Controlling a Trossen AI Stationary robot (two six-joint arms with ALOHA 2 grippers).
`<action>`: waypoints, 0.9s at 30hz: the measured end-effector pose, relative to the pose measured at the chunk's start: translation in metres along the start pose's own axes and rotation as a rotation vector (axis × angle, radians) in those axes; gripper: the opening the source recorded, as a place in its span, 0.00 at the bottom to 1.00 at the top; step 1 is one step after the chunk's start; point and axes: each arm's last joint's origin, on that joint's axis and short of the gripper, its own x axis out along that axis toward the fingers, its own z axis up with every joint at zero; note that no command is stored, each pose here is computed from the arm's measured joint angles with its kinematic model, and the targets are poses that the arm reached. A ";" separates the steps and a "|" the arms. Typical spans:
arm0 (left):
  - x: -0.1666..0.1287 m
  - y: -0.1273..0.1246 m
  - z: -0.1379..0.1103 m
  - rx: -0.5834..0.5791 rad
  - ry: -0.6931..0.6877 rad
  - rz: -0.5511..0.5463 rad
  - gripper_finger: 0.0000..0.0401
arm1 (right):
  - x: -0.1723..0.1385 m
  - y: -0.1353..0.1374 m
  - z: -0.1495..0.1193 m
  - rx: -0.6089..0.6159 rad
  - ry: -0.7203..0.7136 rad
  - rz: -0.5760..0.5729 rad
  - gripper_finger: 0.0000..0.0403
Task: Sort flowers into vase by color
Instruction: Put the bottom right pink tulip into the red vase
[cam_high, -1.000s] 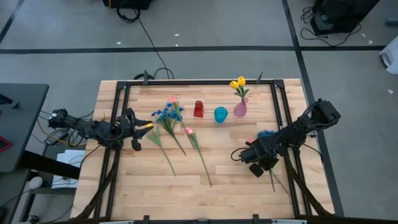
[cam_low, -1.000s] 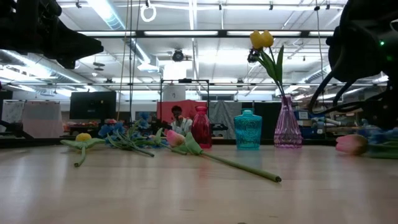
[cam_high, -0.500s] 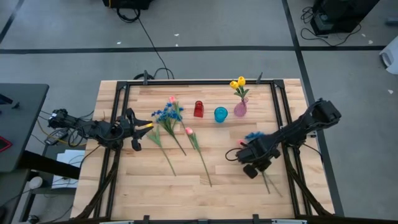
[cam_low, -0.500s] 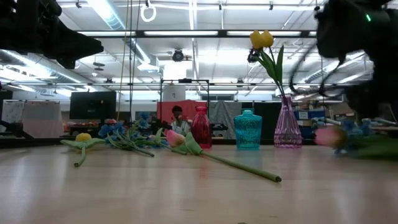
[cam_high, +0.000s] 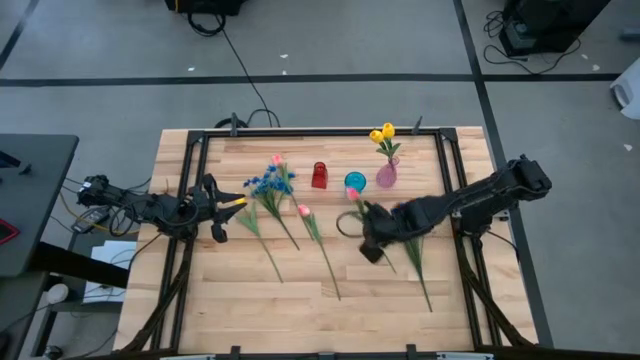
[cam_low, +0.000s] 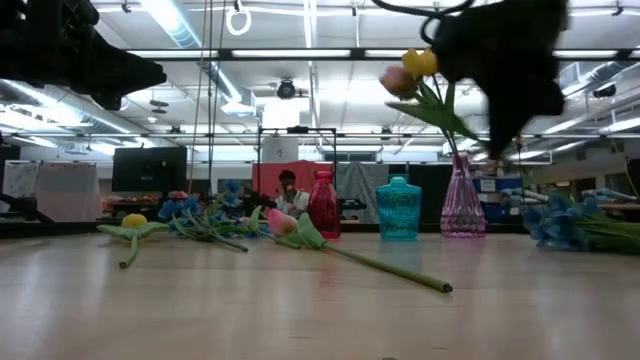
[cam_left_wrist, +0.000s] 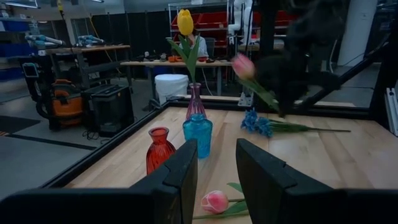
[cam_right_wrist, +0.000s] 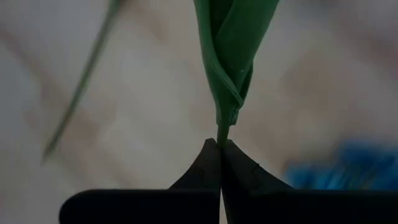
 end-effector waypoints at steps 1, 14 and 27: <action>0.000 0.000 0.000 0.000 0.000 0.000 0.29 | -0.001 -0.001 0.008 -0.010 -0.062 -0.011 0.01; 0.000 0.000 0.000 -0.015 0.002 0.000 0.29 | -0.032 -0.001 0.117 -0.218 -0.826 0.073 0.01; 0.000 0.000 0.000 -0.031 -0.001 0.000 0.29 | -0.040 -0.025 0.147 -0.248 -0.982 -0.063 0.01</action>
